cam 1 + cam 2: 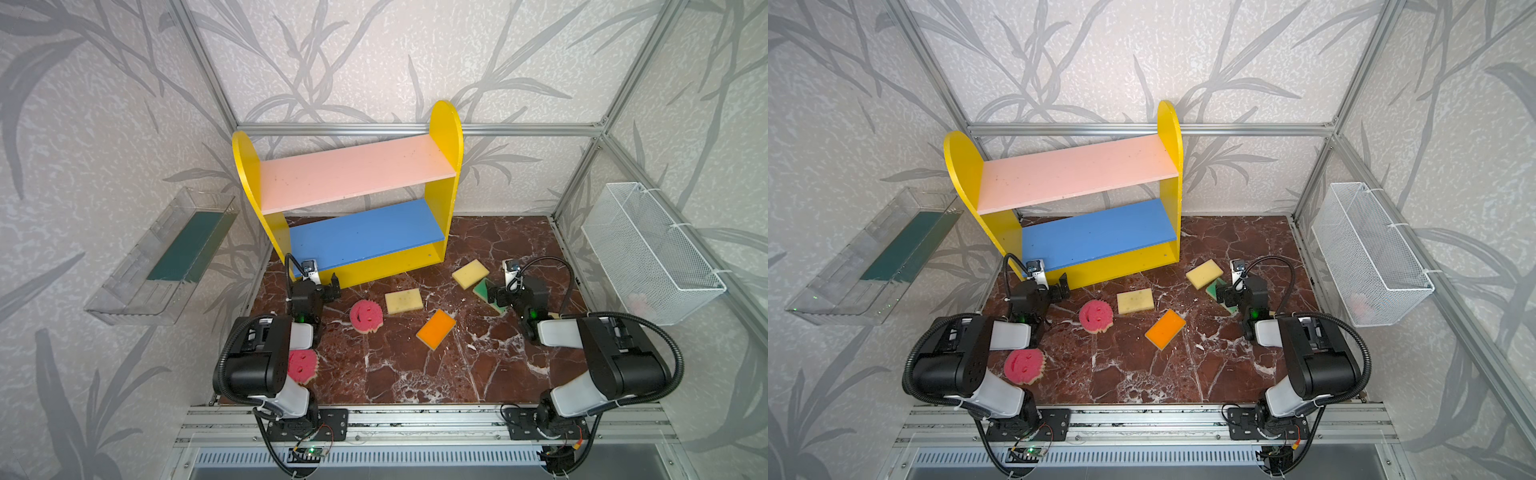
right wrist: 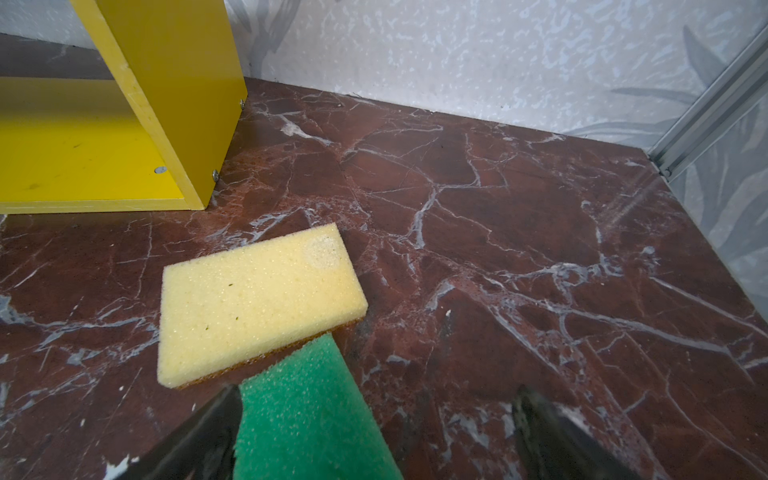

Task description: Place and organize the cleaning sponges onto the shelf

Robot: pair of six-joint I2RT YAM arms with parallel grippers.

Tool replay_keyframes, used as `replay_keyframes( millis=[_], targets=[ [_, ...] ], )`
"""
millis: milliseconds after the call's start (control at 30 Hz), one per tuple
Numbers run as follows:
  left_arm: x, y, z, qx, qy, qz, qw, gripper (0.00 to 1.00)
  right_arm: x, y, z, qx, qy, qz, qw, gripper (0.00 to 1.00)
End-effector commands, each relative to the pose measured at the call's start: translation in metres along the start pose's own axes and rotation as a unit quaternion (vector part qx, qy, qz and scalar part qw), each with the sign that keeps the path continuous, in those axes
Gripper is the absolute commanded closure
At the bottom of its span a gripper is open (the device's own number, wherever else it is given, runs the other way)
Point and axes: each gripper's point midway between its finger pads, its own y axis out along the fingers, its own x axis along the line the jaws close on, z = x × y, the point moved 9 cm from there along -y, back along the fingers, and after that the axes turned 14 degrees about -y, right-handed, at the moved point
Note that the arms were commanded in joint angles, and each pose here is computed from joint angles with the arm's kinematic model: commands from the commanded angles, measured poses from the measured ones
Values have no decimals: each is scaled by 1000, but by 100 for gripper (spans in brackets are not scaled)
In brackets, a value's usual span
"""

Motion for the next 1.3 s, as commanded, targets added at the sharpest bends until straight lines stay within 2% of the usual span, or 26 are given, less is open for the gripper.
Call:
replay_keyframes(
  millis=[0,300,400,533,700,900,1033,1267],
  targets=[
    [4,1,-2,-6,-1,-13,1000,1,-2,-2,-5,-12,2,6,1000,1],
    [3,0,-3,-6,2,-11,1000,1,-3,-3,-5,-14,1,3,1000,1],
    [-2,-3,-10,-4,8,-1,1000,1,-7,-10,-11,-34,5,20,999,1],
    [-6,-13,-17,-9,16,5,1000,1,-11,-20,-18,-11,14,31,999,1],
    [-18,-27,-21,0,57,13,998,1,-21,-28,-23,39,52,62,996,1],
    [-38,-54,-30,34,100,59,993,1,-27,-49,-33,35,96,86,991,1],
    [-50,-75,-35,35,118,80,989,1,-31,-65,-42,28,124,102,987,1],
    [-71,-104,-58,54,119,100,986,2,-30,-97,-51,40,201,87,975,1]
  ],
)
